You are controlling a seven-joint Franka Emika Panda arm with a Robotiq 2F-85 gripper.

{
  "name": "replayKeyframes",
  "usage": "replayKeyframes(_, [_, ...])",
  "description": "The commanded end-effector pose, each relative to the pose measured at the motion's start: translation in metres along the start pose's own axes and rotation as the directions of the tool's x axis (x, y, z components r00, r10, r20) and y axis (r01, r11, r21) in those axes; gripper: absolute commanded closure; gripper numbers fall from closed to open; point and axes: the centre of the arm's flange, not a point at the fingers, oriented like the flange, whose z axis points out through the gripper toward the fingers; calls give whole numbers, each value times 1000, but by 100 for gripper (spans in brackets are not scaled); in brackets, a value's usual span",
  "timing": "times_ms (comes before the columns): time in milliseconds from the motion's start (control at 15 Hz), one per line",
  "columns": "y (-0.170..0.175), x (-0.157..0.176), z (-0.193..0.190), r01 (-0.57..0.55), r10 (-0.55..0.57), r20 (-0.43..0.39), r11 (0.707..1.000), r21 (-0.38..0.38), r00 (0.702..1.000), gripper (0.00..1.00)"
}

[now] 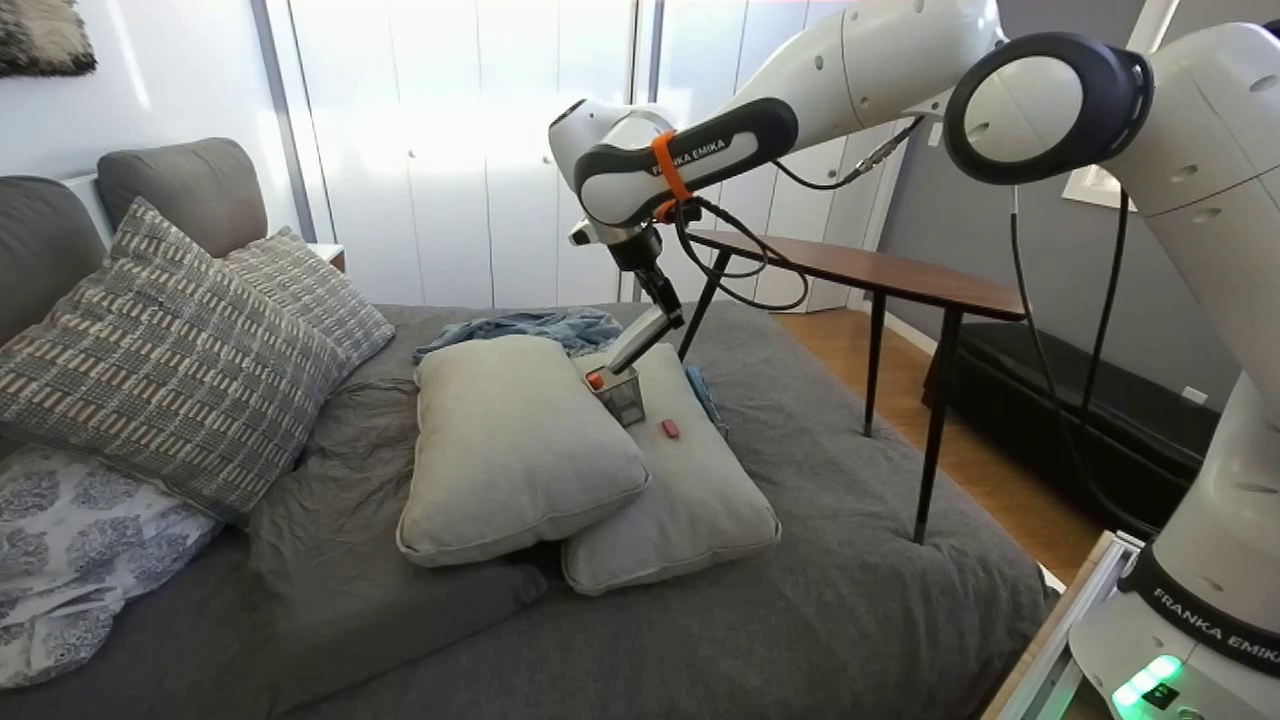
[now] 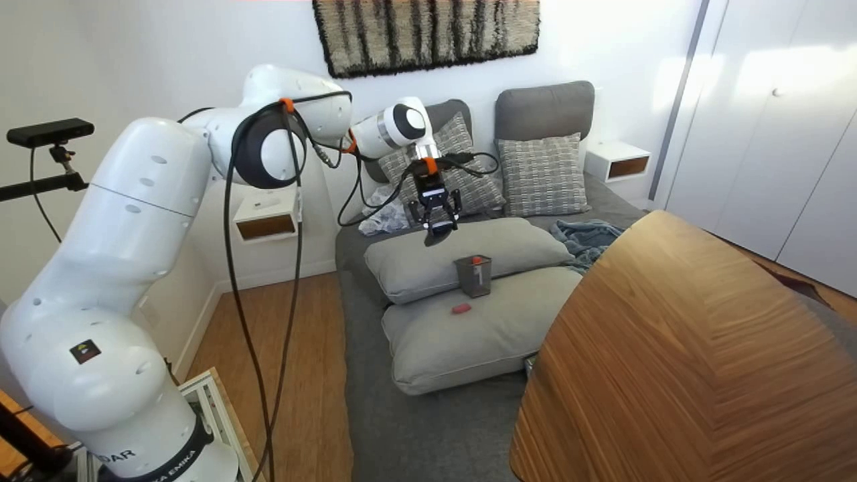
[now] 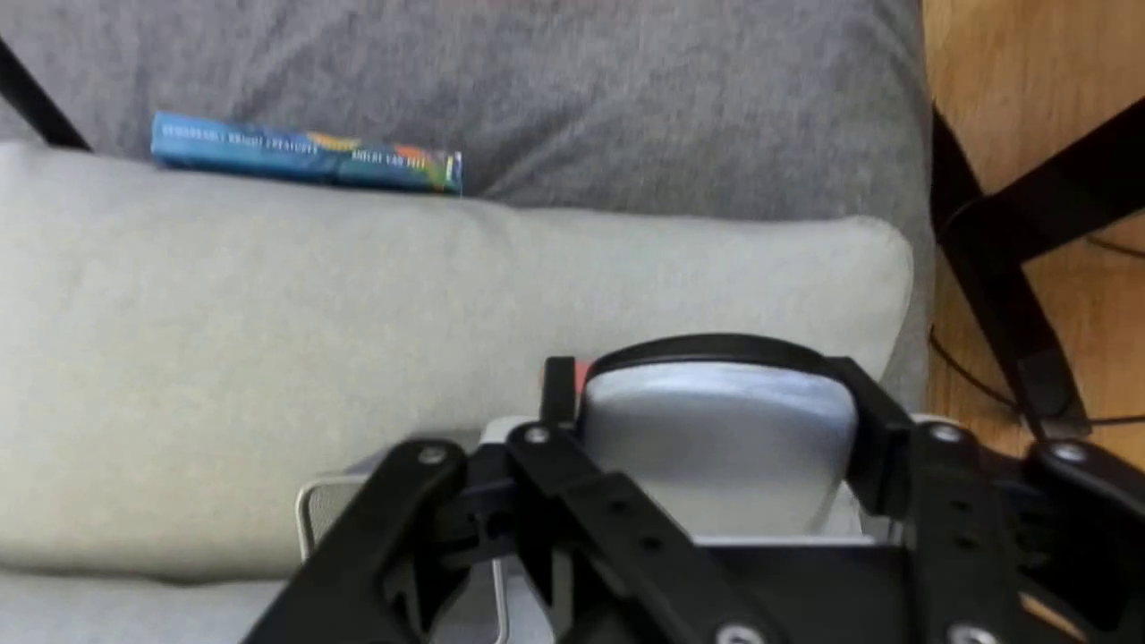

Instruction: Pick up the silver object and put it in the gray pen holder

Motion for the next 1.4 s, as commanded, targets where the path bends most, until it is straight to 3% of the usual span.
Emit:
replayKeyframes(0, [-5, -13, 8, -25, 24, 196, 1000, 3, 980, 57])
replayKeyframes(200, [14, -8, 28, -47, 50, 336, 999, -16, 940, 57])
replayKeyframes(467, [32, 4, 50, -57, 98, 494, 994, -96, 864, 57])
replayKeyframes(667, [40, 23, 52, -67, 172, 564, 977, -202, 808, 57])
replayKeyframes(800, [40, 36, 44, -58, 205, 584, 964, -260, 785, 57])
replayKeyframes(933, [43, 55, 36, -59, 242, 539, 941, -334, 807, 57])
replayKeyframes(1133, [43, 87, 29, -79, 235, 437, 935, -345, 868, 57])
replayKeyframes(1333, [47, 106, 31, -73, 238, 397, 919, -388, 887, 57])
